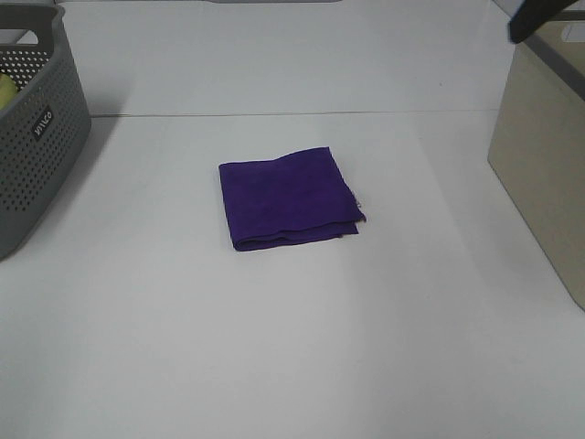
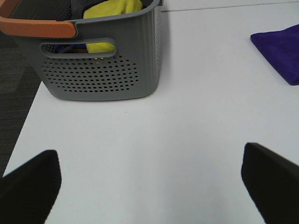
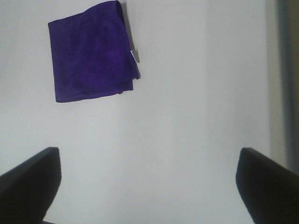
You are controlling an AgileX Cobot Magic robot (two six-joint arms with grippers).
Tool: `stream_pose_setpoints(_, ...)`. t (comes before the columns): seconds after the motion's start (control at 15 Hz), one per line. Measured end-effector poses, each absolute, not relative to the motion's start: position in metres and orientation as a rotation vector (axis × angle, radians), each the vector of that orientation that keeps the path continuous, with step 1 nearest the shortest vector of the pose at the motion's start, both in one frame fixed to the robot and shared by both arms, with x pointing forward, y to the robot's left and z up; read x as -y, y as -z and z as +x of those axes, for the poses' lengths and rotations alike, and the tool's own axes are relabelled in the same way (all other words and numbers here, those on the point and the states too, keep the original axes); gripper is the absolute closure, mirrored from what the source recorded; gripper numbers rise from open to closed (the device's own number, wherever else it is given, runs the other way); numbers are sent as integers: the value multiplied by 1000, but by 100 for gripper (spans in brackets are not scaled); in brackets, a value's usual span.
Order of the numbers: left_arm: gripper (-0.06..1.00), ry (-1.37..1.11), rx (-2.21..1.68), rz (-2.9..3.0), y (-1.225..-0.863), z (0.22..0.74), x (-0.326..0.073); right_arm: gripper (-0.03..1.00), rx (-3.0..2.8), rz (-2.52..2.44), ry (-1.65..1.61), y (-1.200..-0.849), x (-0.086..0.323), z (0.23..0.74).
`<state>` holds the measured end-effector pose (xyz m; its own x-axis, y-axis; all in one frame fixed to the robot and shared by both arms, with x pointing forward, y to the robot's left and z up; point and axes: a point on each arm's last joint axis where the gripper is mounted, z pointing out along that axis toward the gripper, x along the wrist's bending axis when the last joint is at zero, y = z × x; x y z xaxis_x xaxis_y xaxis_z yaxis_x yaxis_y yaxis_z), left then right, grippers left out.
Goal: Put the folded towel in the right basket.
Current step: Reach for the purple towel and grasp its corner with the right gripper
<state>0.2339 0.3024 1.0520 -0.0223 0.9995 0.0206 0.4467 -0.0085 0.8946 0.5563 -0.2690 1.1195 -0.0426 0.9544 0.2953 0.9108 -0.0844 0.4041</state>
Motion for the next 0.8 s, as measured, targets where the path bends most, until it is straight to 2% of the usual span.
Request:
stream_pose_setpoints(0.13, -5, -985, -1556, 1542, -1052, 234, -302, 5, -2159, 2095, -764, -1087, 241, 589)
stream_pose_setpoints(0.33, -5, -985, -1556, 1542, -1052, 234, -302, 5, -2310, 2114, -684, -1007, 202, 650)
stream_pose_setpoints(0.53, -5, -985, -1556, 1542, -1052, 234, -302, 5, -2367, 2122, -663, -958, 193, 686)
stream_pose_setpoints(0.8, -5, -985, -1556, 1542, -1052, 234, -302, 5, -2426, 2141, -725, -906, 184, 706)
